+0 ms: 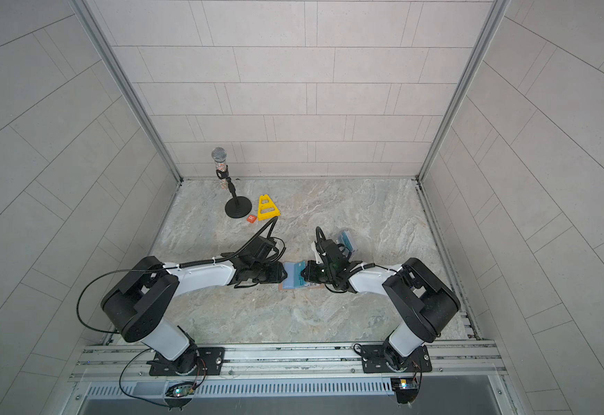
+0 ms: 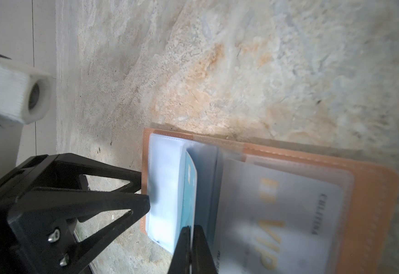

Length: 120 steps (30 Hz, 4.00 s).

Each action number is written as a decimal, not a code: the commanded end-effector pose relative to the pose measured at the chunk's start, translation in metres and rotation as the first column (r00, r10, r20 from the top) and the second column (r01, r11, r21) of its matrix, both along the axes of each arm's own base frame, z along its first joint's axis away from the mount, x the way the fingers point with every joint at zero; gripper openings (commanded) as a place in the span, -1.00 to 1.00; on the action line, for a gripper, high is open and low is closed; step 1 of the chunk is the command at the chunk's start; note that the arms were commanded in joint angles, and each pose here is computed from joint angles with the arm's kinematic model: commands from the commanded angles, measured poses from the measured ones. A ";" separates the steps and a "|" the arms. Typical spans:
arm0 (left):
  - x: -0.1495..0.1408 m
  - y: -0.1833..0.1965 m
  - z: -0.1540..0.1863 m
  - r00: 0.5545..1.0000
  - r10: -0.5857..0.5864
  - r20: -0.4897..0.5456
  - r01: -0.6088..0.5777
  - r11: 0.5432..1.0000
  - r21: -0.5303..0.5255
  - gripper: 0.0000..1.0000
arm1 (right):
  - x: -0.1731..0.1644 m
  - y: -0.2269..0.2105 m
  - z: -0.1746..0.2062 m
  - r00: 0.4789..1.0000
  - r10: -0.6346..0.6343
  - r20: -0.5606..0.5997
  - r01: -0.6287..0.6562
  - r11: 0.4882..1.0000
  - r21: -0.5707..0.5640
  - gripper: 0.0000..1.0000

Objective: Insert credit cards into a card holder
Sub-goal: Insert the credit card into the card slot.

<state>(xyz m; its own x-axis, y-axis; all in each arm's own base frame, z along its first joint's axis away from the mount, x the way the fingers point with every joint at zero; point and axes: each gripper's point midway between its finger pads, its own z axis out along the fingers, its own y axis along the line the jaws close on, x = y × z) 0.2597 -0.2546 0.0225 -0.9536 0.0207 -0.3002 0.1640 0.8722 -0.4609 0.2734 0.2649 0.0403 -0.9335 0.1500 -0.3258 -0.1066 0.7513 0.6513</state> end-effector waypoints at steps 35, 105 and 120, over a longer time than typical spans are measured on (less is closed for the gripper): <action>-0.010 0.020 -0.016 0.999 0.009 -0.035 -0.006 0.995 0.100 -0.10 | -0.012 -0.024 -0.004 1.000 0.018 -0.005 -0.019 0.968 -0.248 0.04; -0.020 0.003 -0.038 0.996 -0.004 -0.085 0.004 1.000 0.004 -1.00 | 0.006 -0.058 0.007 0.996 0.071 0.058 -0.028 0.838 -0.544 -0.76; -0.020 0.001 -0.038 0.996 -0.008 -0.086 0.008 1.000 0.001 -1.00 | 0.004 -0.062 -0.014 0.996 0.082 0.016 -0.057 0.806 -0.589 -0.80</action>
